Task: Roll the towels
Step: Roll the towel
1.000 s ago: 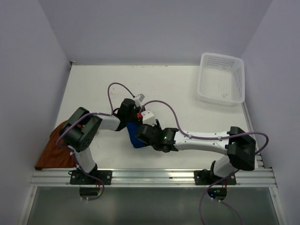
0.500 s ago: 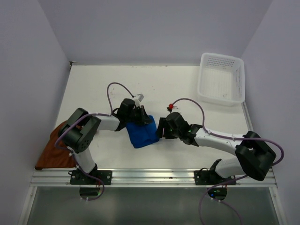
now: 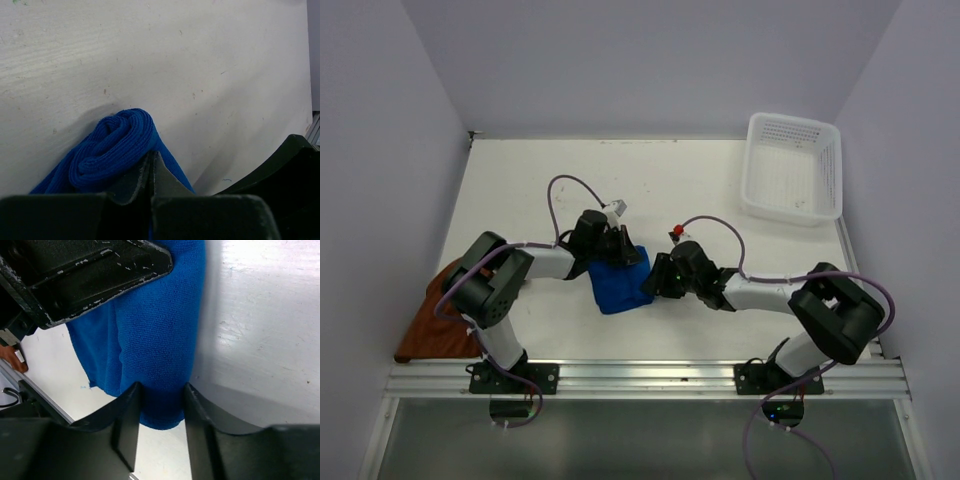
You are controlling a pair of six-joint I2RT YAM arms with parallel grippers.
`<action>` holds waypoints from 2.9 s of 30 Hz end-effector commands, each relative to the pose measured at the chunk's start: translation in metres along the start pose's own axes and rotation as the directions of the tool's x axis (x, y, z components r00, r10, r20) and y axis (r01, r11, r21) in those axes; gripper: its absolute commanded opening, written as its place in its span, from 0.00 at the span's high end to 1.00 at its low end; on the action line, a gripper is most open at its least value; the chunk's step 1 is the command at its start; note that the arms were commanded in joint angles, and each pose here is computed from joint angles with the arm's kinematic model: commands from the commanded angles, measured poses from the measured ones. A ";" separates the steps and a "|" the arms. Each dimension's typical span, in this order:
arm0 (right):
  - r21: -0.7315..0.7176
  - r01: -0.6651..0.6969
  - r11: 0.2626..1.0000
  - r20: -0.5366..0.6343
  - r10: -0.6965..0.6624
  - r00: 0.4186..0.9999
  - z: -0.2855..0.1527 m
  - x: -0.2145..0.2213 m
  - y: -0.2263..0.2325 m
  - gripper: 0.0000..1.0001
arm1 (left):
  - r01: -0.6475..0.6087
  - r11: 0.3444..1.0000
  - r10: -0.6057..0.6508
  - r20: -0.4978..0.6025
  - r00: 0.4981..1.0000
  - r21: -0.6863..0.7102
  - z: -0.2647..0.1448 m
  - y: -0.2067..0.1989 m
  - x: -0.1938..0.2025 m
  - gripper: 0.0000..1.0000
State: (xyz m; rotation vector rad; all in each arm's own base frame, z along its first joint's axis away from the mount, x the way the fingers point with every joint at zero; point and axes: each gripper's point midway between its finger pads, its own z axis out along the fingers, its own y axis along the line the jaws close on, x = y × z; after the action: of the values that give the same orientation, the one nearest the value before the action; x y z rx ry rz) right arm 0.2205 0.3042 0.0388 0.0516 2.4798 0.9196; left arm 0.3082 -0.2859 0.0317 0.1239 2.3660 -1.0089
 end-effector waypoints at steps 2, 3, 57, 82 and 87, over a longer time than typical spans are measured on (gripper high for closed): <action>-0.042 -0.026 0.999 -0.010 0.025 1.000 0.003 0.006 0.002 0.66 | -0.015 0.983 0.001 -0.076 0.997 -0.184 -0.009 0.047 0.027 1.00; -0.045 -0.026 0.999 -0.014 0.025 1.000 0.002 0.007 0.002 0.72 | -0.017 0.983 0.003 -0.076 0.997 -0.183 -0.009 0.046 0.026 1.00; 0.576 0.768 0.278 -0.296 -0.805 0.514 -0.004 0.028 0.047 1.00 | -0.075 0.997 0.077 0.125 0.989 -0.013 -0.068 -0.041 -0.044 1.00; 0.499 0.770 0.397 -0.243 -0.789 0.564 0.010 0.044 0.062 0.99 | -0.005 0.987 -0.006 -0.070 0.998 -0.161 -0.036 0.041 0.041 1.00; 0.470 0.736 0.487 -0.167 -0.770 0.616 0.007 0.040 0.073 0.93 | 0.021 0.985 -0.033 -0.066 0.997 -0.170 -0.040 0.055 0.043 1.00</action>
State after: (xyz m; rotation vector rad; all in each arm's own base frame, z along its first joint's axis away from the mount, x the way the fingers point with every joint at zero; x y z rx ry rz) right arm 0.1873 0.3276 0.0408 -1.0430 2.1350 -0.5256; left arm 0.2866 -0.2543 0.0460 0.1166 2.3736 -0.9477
